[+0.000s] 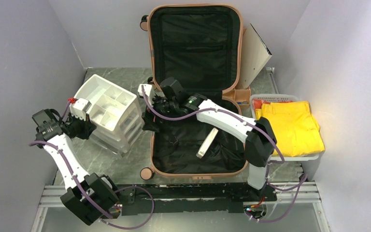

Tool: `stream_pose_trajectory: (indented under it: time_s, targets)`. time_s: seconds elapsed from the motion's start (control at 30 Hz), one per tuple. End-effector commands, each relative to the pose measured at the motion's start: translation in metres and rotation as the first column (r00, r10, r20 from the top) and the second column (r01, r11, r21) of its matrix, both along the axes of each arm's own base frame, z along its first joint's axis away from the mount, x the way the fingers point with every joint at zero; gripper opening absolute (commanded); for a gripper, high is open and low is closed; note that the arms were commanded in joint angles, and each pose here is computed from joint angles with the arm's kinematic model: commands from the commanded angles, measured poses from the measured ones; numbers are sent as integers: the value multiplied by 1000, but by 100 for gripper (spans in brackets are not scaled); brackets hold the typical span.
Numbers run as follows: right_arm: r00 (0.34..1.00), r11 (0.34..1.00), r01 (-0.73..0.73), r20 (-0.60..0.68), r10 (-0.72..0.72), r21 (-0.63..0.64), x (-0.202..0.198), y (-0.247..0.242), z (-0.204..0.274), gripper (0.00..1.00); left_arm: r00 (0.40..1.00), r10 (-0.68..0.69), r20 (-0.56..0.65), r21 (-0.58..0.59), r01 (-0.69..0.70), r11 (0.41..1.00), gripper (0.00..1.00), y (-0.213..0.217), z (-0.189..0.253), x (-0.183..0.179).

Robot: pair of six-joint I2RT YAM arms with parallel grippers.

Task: Open, take out, and arrange the luggage
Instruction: Adjust the storage box at the center of the board.

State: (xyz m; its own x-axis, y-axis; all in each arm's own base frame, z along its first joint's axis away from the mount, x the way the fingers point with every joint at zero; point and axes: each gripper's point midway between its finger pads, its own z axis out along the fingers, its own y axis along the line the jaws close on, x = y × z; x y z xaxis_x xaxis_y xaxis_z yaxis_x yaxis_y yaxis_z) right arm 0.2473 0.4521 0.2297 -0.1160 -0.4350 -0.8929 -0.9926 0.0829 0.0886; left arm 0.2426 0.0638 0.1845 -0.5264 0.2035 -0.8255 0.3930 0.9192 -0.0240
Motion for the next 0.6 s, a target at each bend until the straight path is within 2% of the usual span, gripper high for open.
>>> stream_pose_trajectory:
  time_s: [0.0, 0.27, 0.47, 0.57]
  targets:
    - [992, 989, 130, -6, -130, 72, 36, 24, 10, 100, 993, -4, 122, -11, 5, 1000, 8, -4, 15, 21]
    - [970, 970, 240, -56, -237, 34, 78, 55, -23, 100, 997, 3, 75, -46, 0, 999, 5, -12, -8, 36]
    - [954, 960, 281, -114, -278, 12, 109, 75, -34, 100, 998, 16, 53, -29, -14, 999, 5, -16, -20, 52]
    - [946, 950, 312, -96, -308, 28, 120, 77, -36, 100, 1000, 14, 24, -45, -13, 999, 5, -19, -24, 59]
